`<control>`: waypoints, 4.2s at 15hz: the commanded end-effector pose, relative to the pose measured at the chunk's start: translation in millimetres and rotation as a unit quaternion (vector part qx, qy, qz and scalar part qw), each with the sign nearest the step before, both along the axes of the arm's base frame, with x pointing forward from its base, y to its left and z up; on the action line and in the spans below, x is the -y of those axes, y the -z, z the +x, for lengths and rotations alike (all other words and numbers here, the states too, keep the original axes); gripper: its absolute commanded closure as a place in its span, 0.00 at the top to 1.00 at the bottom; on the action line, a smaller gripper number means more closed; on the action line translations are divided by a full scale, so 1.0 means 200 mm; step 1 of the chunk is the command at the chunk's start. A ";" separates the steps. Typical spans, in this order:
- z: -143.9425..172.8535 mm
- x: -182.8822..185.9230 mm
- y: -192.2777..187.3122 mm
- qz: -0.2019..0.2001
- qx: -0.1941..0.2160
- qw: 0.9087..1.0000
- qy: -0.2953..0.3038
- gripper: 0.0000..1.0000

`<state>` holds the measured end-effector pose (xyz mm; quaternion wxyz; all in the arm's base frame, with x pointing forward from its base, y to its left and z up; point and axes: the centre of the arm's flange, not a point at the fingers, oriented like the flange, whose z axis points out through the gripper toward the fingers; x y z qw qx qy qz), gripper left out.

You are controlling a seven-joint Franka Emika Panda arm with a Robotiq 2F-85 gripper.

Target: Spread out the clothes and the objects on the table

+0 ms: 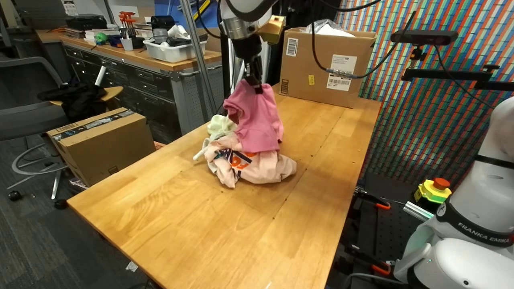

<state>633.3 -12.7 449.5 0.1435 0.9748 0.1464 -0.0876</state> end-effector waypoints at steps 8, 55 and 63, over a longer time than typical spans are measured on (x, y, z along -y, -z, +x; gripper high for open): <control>-0.48 0.52 -0.45 -0.125 0.138 0.959 0.216 0.04; -0.12 -0.06 0.43 -0.083 0.227 0.951 0.191 1.00; 0.05 -0.17 0.54 0.014 0.156 0.988 0.010 1.00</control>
